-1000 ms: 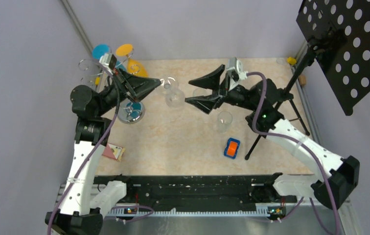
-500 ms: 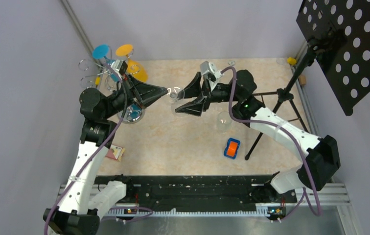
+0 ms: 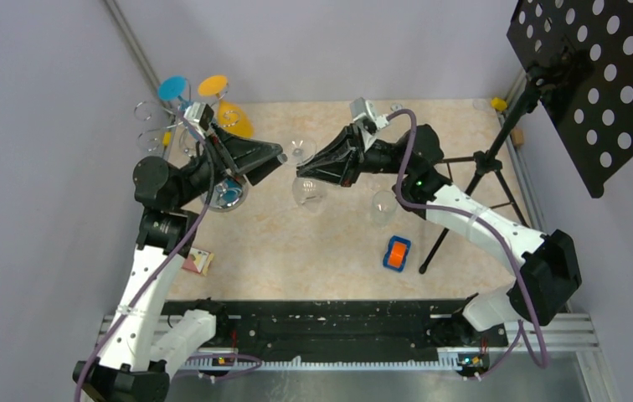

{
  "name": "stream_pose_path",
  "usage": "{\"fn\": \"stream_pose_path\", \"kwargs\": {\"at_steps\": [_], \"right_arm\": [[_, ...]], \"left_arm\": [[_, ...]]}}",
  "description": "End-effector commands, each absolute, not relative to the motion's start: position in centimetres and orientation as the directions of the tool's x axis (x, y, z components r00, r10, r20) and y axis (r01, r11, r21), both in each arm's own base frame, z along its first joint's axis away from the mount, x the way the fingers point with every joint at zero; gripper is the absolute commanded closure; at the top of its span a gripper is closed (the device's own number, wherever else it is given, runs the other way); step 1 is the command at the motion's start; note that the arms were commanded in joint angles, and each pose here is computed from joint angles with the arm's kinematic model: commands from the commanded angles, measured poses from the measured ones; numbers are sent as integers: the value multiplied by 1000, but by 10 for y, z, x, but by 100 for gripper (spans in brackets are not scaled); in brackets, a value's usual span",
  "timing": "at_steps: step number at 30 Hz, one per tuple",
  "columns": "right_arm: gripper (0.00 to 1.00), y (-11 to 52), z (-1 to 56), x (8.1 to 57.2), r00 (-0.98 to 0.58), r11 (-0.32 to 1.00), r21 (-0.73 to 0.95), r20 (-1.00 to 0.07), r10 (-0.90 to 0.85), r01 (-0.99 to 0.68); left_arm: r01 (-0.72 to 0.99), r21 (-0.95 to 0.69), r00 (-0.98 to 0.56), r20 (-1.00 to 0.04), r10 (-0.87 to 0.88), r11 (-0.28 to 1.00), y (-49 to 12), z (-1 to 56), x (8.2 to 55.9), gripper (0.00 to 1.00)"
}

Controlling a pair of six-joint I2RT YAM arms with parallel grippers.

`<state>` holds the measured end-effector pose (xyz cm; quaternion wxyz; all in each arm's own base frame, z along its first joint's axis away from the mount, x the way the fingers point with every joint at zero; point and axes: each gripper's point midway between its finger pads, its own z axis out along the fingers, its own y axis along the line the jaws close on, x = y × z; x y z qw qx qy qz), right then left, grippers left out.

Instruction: Take the wine glass off the wine glass rack

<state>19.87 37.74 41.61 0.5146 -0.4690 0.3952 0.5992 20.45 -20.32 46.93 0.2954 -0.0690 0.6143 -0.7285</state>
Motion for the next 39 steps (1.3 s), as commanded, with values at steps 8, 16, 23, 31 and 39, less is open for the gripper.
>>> {"fn": "stream_pose_path", "kwargs": {"at_steps": [8,16,23,31,39], "right_arm": [[100,322,495,218,58,183,74,-779,625,-980],[100,275,525,243,-10,218,357,-540,841,-908],[100,281,526,250,-169,51,470,-415,894,-881],[100,300,518,259,-276,-72,492,-356,893,-868],[100,302,506,269,-325,-152,505,-274,905,-850]], "left_arm": [[425,-905,-707,-305,-638,-38,-188,462,196,24],[401,-914,-734,-284,-617,-57,-190,436,188,23],[439,-891,-750,-292,-593,-116,-195,453,172,26],[413,-896,-774,-251,-581,-164,-203,459,170,26],[353,-924,-737,-177,-653,-149,-200,441,200,28]]}}
